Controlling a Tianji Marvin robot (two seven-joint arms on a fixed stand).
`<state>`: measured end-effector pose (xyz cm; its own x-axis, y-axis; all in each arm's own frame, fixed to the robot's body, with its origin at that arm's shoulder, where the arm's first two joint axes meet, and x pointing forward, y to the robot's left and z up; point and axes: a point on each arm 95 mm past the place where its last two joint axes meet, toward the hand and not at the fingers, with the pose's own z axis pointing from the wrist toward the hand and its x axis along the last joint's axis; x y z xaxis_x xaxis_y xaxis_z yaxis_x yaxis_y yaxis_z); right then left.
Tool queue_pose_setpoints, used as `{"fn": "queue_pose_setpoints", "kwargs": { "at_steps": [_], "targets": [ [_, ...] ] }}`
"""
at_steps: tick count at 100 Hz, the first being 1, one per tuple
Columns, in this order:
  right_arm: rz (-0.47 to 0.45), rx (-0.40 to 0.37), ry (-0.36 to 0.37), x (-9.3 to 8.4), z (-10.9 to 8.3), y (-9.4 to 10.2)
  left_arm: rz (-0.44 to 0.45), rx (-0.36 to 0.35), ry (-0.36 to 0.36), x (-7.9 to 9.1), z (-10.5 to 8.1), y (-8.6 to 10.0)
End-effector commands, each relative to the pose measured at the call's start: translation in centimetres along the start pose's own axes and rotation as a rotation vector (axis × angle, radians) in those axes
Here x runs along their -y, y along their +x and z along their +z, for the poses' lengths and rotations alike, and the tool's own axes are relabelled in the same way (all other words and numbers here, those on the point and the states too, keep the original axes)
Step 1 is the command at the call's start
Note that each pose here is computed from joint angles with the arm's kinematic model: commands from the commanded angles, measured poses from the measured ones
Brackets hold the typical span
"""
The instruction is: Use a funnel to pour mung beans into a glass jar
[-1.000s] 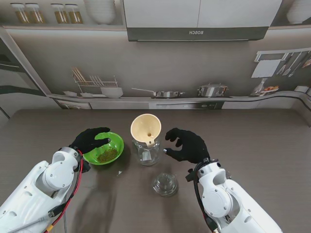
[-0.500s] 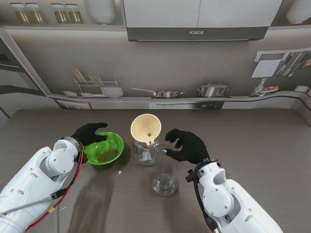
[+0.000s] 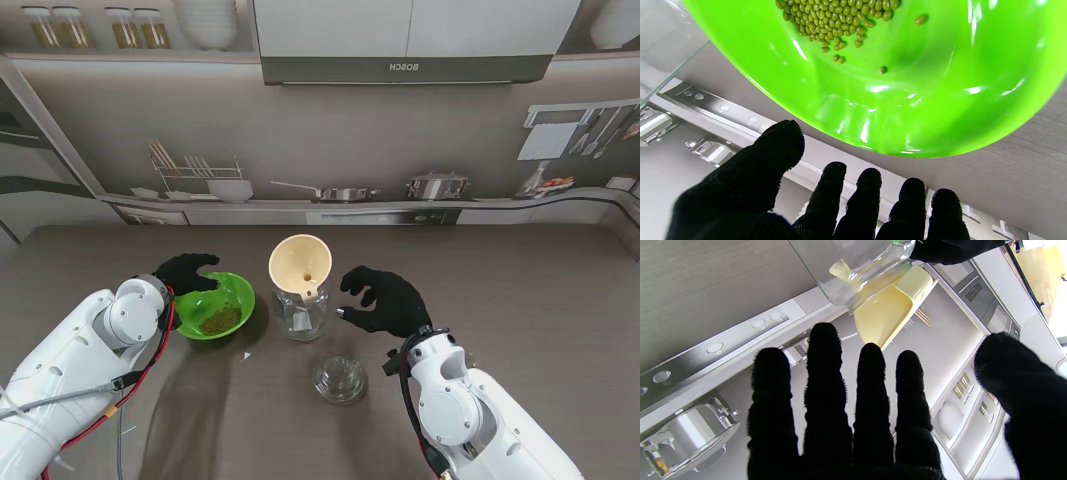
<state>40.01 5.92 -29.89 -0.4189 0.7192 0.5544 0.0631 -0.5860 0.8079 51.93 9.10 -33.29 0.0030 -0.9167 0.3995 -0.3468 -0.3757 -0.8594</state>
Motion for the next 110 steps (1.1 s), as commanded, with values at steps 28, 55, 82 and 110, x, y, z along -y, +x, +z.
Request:
{"fn": "queue_pose_setpoints", "kwargs": {
  "at_steps": [28, 55, 82, 110],
  "targets": [
    [0.016, 0.004, 0.026, 0.4, -0.2, 0.0, -0.007, 0.036, -0.035, -0.5, 0.8, -0.2],
    [0.024, 0.002, 0.039, 0.6, -0.2, 0.1, 0.007, 0.082, -0.063, -0.5, 1.1, -0.7],
    [0.034, 0.005, 0.046, 0.7, -0.2, 0.1, 0.011, 0.124, -0.091, -0.9, 1.4, -1.3],
    [0.042, 0.006, 0.051, 0.8, -0.2, 0.0, 0.009, 0.152, -0.120, -1.3, 1.8, -1.7]
  ]
}}
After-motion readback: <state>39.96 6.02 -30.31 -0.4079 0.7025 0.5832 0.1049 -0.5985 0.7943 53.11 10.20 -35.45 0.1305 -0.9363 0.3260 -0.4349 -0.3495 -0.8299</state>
